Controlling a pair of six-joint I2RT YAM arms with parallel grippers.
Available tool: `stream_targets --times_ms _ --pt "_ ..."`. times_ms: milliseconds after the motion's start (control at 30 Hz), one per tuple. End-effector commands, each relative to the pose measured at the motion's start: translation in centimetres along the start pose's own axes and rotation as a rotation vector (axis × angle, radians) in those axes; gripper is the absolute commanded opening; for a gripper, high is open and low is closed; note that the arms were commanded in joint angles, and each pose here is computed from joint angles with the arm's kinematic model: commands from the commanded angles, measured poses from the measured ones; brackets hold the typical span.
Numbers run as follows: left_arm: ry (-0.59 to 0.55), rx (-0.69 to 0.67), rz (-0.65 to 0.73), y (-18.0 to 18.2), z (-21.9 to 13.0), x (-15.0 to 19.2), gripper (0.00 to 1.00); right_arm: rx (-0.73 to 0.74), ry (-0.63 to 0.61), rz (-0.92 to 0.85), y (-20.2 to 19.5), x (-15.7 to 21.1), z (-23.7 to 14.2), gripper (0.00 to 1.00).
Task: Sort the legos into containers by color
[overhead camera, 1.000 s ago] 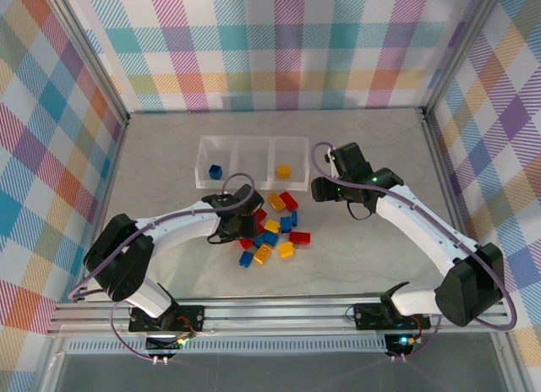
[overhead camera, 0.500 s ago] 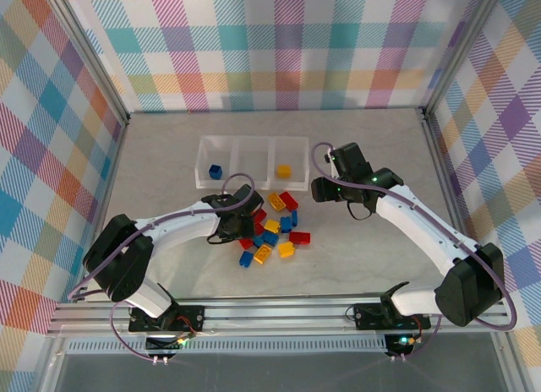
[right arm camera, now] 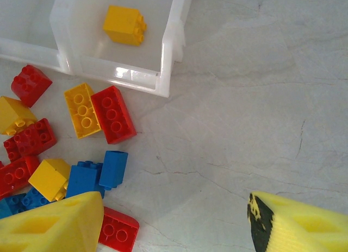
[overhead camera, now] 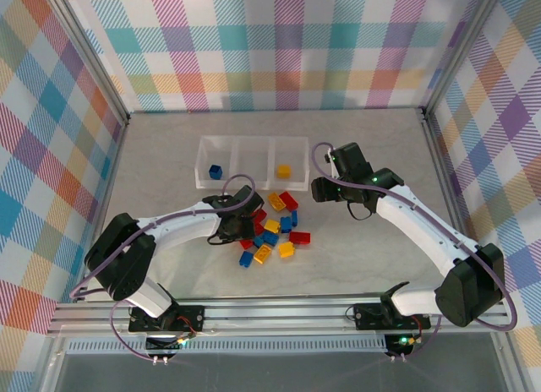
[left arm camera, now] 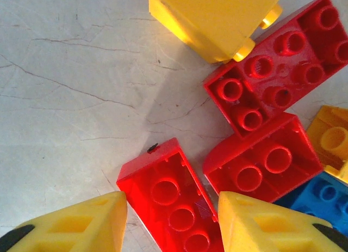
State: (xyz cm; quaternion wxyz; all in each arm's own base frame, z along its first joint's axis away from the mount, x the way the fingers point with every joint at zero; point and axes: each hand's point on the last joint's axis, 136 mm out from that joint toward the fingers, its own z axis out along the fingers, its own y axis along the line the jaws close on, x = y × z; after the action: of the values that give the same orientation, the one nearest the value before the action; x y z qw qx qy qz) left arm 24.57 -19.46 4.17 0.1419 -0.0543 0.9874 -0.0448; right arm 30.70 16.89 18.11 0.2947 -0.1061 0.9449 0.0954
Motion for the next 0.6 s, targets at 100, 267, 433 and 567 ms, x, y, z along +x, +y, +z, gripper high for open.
stream_targets --times_ms 100,267,433,567 --pt "0.046 -0.029 0.023 0.7 1.0 1.4 0.47 0.015 0.000 0.019 -0.6 0.4 -0.6 0.71" --pt "0.054 -0.044 0.027 0.9 1.4 1.6 0.47 0.017 0.000 0.020 -0.6 0.5 -0.6 0.71" --pt "0.059 -0.047 0.026 1.0 1.8 1.8 0.52 0.017 0.000 0.021 -0.7 0.5 -0.6 0.71" --pt "0.058 -0.054 0.030 1.1 1.9 1.8 0.53 0.018 0.000 0.022 -0.7 0.6 -0.6 0.71"
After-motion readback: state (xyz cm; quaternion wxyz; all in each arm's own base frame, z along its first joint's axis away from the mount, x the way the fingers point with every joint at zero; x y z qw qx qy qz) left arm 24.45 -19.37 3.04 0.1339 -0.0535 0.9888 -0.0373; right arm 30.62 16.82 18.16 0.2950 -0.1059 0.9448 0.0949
